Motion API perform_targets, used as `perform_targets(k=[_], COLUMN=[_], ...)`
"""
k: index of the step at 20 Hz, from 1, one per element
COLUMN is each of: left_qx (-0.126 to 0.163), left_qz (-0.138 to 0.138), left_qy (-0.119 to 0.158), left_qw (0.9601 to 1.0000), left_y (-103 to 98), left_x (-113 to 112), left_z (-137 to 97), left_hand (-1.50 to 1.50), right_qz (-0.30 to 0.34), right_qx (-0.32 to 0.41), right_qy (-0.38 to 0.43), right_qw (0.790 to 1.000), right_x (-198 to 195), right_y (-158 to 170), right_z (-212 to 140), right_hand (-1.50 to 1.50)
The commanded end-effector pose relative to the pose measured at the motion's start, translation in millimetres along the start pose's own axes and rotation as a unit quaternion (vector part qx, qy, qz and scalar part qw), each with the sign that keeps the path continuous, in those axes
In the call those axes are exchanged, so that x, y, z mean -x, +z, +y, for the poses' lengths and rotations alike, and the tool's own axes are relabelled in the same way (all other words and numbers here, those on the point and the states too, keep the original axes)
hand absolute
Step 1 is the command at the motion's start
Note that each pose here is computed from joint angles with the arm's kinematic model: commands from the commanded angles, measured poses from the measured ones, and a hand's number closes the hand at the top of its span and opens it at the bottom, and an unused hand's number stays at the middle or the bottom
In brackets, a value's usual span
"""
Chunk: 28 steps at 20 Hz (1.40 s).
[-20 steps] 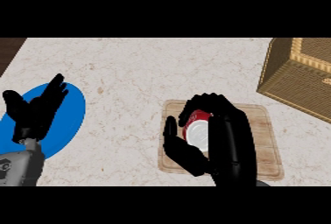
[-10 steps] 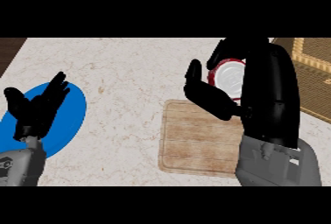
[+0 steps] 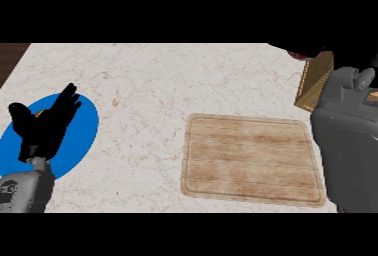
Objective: Pick the can from the cutting board and place it in the basket
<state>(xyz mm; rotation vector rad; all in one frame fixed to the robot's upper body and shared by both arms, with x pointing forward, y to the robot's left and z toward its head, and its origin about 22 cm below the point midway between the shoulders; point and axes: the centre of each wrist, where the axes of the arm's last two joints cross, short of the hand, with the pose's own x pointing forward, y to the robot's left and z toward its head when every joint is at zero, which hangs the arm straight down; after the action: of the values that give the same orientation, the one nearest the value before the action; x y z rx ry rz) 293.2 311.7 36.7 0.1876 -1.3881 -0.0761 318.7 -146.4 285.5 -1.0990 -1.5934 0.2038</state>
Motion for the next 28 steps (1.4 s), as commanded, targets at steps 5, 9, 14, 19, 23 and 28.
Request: perform_targets(k=[5,9,14,19,23,28], left_qx=[-0.004,0.003,0.002,0.004,0.004,-0.003], left_qz=[0.002,0.005,-0.006,0.003,-0.001,-0.001], left_qy=[0.0,0.0,-0.005,0.007,0.001,-0.004], left_qw=[1.0,1.0,1.0,1.0,1.0,1.0], left_y=[-3,-12,4,4,-8,-2], left_x=[-10,-15,3,3,-11,-3], left_z=[31,13,-6,5,7,10], left_hand=[0.0,0.0,0.0,0.0,0.0,0.0], right_qz=[0.037,0.049,0.045,0.056,0.054,0.126], right_qx=[0.044,0.035,0.045,0.046,0.044,0.098], right_qy=[0.047,0.048,0.075,0.037,0.036,0.023], right_qw=[0.997,0.997,0.995,0.997,0.997,0.987], right_x=[68,67,139,175,202,219], right_y=[-56,-70,-87,-93,-99,-117], right_z=[-22,-25,-32,-15,2,-14], right_hand=[1.5,1.5,1.5,1.5,1.5,-1.5])
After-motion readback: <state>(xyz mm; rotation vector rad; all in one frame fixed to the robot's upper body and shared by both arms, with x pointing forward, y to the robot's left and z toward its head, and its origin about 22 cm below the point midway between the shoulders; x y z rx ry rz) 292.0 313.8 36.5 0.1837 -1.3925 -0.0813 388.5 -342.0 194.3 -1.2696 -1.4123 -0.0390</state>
